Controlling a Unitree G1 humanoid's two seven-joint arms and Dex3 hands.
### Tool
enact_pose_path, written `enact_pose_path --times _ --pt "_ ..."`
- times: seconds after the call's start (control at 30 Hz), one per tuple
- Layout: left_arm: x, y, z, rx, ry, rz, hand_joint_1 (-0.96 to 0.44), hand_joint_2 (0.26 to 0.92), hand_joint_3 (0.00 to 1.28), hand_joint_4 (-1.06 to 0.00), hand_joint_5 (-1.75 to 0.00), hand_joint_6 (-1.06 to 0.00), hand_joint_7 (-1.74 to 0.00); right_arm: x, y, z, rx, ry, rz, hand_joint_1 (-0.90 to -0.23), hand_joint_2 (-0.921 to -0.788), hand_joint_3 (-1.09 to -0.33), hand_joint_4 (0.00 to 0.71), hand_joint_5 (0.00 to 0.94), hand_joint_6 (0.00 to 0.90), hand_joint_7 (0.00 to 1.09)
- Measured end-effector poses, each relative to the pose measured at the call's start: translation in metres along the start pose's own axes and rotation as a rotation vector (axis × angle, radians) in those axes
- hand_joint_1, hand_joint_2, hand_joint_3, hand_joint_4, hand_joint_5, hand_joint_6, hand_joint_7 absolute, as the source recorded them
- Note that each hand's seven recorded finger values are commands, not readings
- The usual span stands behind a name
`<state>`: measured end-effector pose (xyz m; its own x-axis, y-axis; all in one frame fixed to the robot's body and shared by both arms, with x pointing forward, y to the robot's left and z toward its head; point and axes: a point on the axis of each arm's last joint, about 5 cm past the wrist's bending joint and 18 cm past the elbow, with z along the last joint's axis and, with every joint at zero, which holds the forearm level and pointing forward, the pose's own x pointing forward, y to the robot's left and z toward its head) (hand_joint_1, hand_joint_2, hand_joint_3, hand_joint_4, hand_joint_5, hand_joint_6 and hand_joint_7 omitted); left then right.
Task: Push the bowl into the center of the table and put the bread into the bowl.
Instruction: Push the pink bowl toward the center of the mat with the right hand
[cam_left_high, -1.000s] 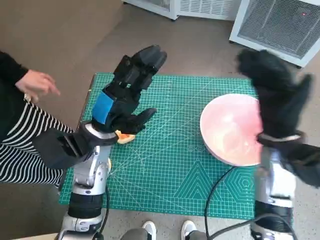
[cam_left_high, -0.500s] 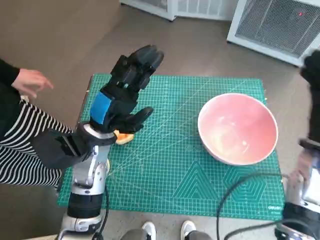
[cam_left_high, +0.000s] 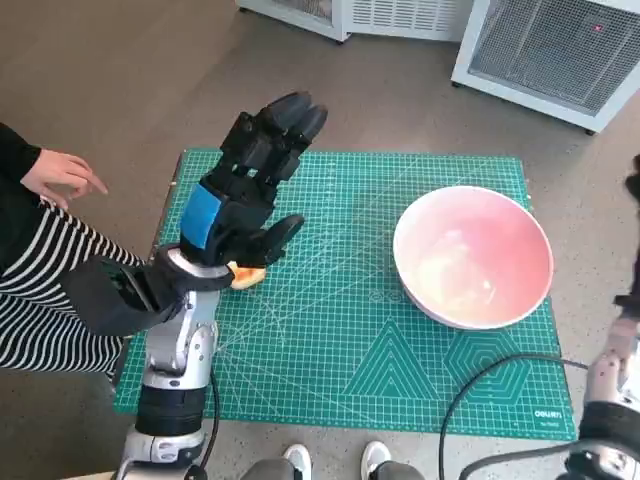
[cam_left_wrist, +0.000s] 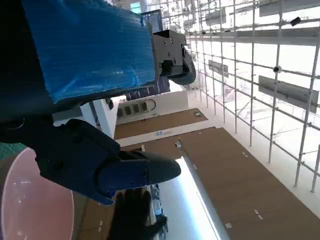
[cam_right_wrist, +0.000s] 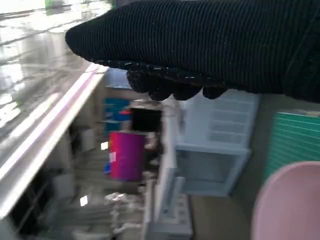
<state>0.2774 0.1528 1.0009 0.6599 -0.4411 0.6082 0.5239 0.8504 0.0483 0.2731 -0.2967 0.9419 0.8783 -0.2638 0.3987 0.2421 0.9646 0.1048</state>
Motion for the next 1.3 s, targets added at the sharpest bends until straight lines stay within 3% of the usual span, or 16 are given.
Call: enact_pose_path --times 0.47,0.9,1.3 --pt "-0.002 0.005 0.002 0.008 0.009 0.000 -0.49 0.781 0.49 0.00 -0.29 0.00 -0.58 -0.0099 0.010 -0.031 0.020 0.216 -0.028 -0.621 -0.921 -0.746 0.111 0.010 0.041 0.39" --pt "-0.002 0.007 0.005 0.022 0.007 -0.003 -0.49 0.782 0.48 0.00 -0.30 0.00 -0.57 -0.0125 0.040 -0.047 0.069 0.315 0.035 -0.673 -0.921 -0.744 0.116 0.007 0.056 0.37" --pt "-0.008 0.011 0.006 0.052 0.020 0.006 -0.50 0.833 0.38 -0.01 -0.29 0.00 -0.56 -0.0129 0.078 -0.053 0.094 0.336 0.174 -0.686 -0.921 -0.764 0.119 0.004 0.069 0.36"
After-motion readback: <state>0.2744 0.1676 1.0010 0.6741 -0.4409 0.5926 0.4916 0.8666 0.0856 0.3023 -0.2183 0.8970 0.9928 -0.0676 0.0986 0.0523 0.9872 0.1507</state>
